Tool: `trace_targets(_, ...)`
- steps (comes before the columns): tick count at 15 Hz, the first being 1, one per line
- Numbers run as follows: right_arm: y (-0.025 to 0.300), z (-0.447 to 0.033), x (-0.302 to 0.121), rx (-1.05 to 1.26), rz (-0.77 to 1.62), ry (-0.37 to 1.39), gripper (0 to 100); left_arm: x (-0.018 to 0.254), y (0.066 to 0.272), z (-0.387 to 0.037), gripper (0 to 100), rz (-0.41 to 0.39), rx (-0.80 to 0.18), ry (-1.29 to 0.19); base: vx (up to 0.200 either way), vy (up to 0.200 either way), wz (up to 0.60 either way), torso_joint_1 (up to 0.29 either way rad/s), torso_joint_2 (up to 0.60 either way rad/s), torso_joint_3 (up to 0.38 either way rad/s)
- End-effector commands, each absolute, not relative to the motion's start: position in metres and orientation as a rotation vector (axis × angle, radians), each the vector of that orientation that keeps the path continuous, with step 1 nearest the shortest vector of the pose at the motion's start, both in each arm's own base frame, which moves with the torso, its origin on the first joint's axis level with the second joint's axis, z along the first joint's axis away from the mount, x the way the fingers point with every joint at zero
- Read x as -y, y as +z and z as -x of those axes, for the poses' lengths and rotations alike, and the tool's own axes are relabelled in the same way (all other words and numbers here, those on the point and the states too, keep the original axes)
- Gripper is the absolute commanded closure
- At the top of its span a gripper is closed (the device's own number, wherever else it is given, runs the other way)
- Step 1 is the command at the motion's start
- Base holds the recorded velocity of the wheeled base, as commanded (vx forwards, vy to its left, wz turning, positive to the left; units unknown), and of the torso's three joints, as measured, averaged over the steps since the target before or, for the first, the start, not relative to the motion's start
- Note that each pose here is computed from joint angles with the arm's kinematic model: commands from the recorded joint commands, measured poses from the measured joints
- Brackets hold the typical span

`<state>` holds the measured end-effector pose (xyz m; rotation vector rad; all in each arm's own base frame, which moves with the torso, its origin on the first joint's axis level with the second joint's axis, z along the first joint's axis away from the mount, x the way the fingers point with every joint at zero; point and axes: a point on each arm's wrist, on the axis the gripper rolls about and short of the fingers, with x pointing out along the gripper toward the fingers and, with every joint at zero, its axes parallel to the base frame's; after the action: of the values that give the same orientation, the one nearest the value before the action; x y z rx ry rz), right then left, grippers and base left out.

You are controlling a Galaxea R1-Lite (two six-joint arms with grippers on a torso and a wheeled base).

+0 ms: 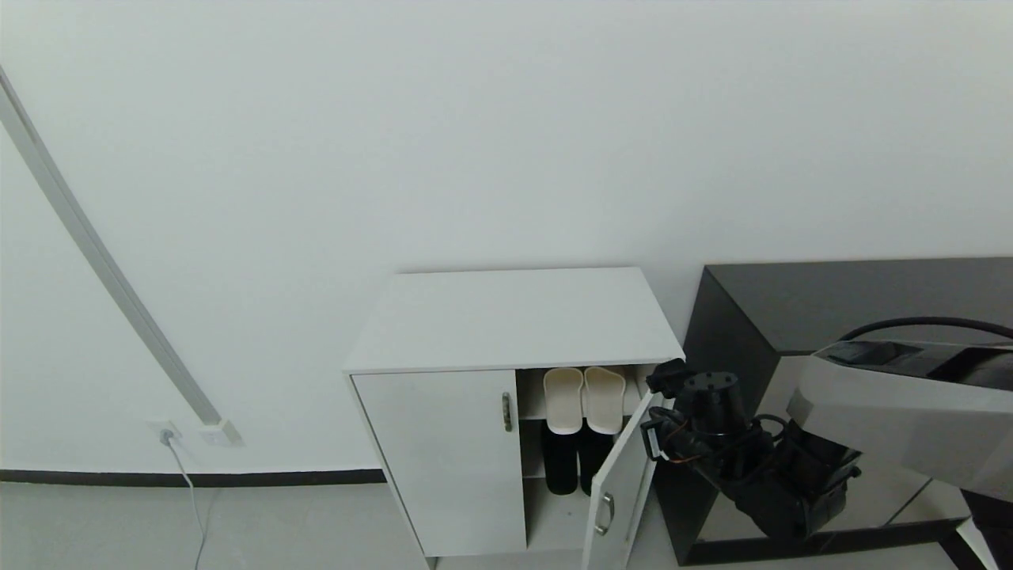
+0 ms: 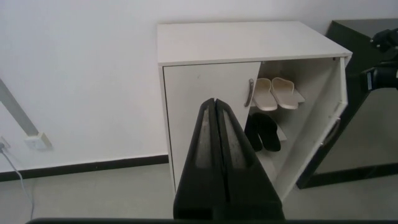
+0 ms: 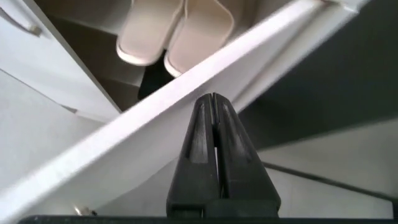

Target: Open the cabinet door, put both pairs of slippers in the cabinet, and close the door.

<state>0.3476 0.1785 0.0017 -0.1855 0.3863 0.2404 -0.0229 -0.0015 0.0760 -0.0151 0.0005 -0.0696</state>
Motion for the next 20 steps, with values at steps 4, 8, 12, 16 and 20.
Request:
trace_targets(4,-0.009,-0.366,-0.192,-0.358,0.177,0.246,100,0.002,0.076,0.023,100,0.015,-0.001,-0.071,0.000,0.000,0.00,0.000,0.00,0.000)
trace_targets(8,-0.009,-0.378,-0.197,-0.335,0.166,0.245,100,0.001,0.076,0.023,100,0.015,-0.001,-0.072,0.000,0.000,0.00,0.000,0.00,0.000)
trace_targets(12,-0.016,-0.393,-0.204,-0.308,0.155,0.242,100,0.001,0.076,0.023,100,0.015,0.001,-0.072,0.000,0.000,0.00,0.000,0.00,0.000)
trace_targets(16,-0.017,-0.401,-0.206,-0.289,0.147,0.239,100,0.002,0.076,0.023,100,0.015,-0.001,-0.071,0.000,0.000,0.00,0.000,0.00,0.000)
trace_targets(20,-0.017,-0.408,-0.207,-0.283,0.144,0.233,100,0.001,0.076,0.023,100,0.015,-0.001,-0.072,0.000,0.000,0.00,0.000,0.00,0.000)
